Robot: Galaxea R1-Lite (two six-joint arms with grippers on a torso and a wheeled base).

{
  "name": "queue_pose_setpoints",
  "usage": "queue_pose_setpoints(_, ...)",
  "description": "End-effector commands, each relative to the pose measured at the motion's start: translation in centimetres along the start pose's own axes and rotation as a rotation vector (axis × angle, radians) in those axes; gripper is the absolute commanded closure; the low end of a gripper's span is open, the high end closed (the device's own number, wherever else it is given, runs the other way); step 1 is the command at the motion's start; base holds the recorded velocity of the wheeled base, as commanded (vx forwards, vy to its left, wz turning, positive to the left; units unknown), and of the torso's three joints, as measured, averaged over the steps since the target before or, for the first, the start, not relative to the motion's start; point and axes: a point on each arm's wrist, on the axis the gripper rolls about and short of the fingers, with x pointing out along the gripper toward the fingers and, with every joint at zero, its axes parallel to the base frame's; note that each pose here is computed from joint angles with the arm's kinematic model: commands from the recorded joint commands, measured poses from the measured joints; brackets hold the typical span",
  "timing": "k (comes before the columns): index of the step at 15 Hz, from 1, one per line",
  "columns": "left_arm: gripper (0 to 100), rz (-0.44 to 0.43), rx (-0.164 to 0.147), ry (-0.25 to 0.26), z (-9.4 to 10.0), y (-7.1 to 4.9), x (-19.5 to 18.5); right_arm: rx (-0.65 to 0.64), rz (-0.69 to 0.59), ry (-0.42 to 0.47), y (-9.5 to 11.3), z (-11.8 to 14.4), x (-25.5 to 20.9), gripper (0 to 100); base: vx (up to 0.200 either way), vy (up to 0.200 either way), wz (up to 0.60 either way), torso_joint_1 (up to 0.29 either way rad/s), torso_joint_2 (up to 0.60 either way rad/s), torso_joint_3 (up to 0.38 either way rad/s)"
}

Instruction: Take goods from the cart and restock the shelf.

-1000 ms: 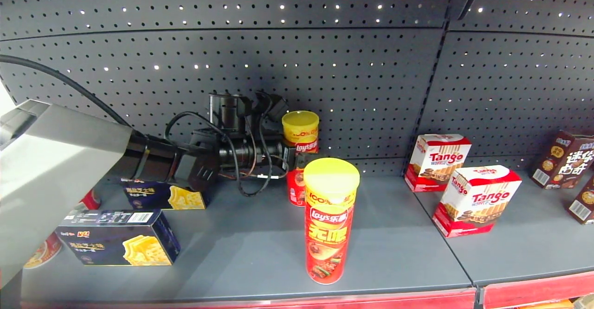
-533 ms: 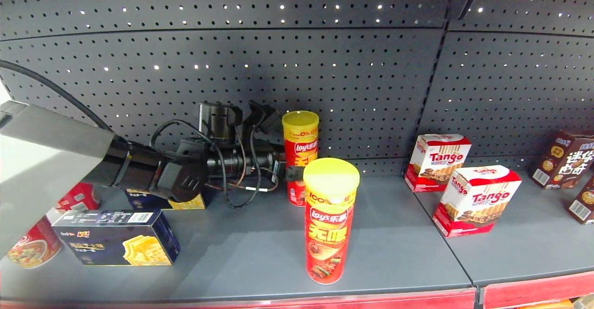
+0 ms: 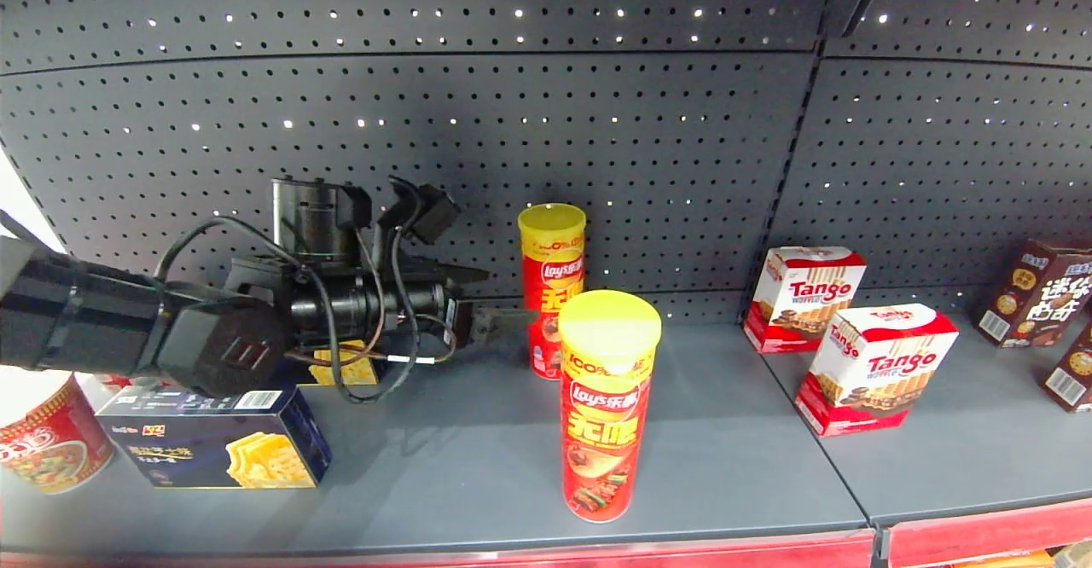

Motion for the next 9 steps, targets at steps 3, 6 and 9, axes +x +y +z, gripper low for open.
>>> queue_pose_setpoints(3,0,0.133,0.028,-0.123,3.2,-2.3,-8.4,0.0,0.001,0.001,0.0,0.0,0.0,0,0.0,0.0,0.0,0.0,0.0,0.0)
queue_pose_setpoints(6,0,0.294,-0.028,-0.207,3.0,-6.1,-15.1,0.0,0.0,0.001,0.0,0.0,0.0,0,0.0,0.0,0.0,0.0,0.0,0.0)
queue_pose_setpoints(9,0,0.522,-0.13,-0.257,-3.6,-11.6,-22.3,0.0,0.001,0.001,0.0,0.0,0.0,0,0.0,0.0,0.0,0.0,0.0,0.0)
